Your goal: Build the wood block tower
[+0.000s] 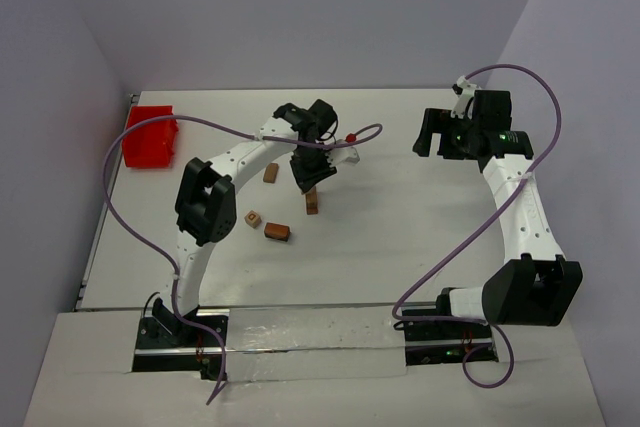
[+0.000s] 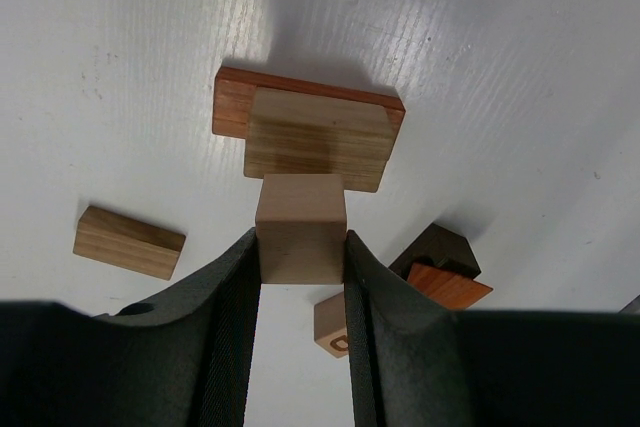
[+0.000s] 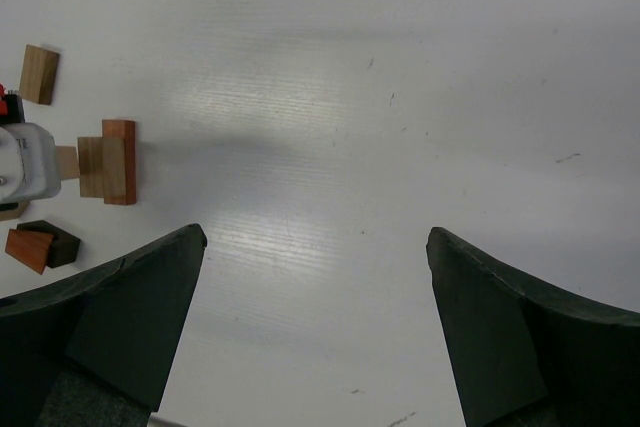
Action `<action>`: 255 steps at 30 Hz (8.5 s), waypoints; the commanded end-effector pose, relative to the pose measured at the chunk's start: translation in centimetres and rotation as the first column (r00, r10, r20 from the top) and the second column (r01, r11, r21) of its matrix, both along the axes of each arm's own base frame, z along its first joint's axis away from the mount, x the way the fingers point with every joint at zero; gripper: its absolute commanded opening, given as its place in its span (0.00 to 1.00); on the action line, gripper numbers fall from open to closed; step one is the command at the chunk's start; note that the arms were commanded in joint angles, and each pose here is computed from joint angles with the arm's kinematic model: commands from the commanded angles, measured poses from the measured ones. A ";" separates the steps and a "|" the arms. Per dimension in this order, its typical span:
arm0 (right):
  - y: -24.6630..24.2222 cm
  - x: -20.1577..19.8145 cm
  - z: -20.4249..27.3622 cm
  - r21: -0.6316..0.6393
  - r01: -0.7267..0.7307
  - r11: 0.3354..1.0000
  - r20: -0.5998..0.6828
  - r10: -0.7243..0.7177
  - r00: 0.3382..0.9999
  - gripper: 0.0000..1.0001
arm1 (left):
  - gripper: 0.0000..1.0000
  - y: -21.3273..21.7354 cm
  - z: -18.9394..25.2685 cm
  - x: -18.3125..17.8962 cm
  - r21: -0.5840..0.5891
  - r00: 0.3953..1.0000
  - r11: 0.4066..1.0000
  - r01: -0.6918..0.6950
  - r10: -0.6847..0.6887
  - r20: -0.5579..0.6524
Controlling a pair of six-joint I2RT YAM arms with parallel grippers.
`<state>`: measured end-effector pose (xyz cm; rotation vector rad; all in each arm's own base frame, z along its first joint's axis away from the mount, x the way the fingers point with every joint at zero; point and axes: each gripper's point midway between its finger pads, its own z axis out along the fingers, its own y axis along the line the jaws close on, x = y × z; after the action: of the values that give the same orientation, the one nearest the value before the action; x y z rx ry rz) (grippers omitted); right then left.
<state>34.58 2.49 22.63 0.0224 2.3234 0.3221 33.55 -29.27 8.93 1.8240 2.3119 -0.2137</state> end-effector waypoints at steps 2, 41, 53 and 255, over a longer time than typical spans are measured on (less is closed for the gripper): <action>-0.2 0.2 1.0 -0.010 -0.005 1.000 0.041 0.006 0.999 1.00 | 0.13 -1.3 1.8 0.9 -0.059 0.997 0.997 0.041 -0.037 0.066; -0.3 0.2 0.3 -0.009 0.004 1.000 0.020 -0.003 1.000 1.00 | 0.14 -2.3 1.7 0.7 -0.097 0.990 0.986 0.137 -0.132 0.054; -0.2 0.1 0.1 -0.008 0.000 1.000 0.016 0.000 1.000 1.00 | 0.16 -2.6 1.1 1.3 -0.089 0.990 0.987 0.134 -0.128 0.063; 1.5 -0.2 1.5 0.028 -0.064 0.998 0.055 0.062 0.997 1.00 | 0.99 -0.1 21.6 -0.2 -0.497 0.924 0.866 0.060 0.140 0.355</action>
<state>34.69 3.02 21.38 0.0164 2.3591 0.3665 33.66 -30.39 21.43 1.7052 1.9491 -0.2804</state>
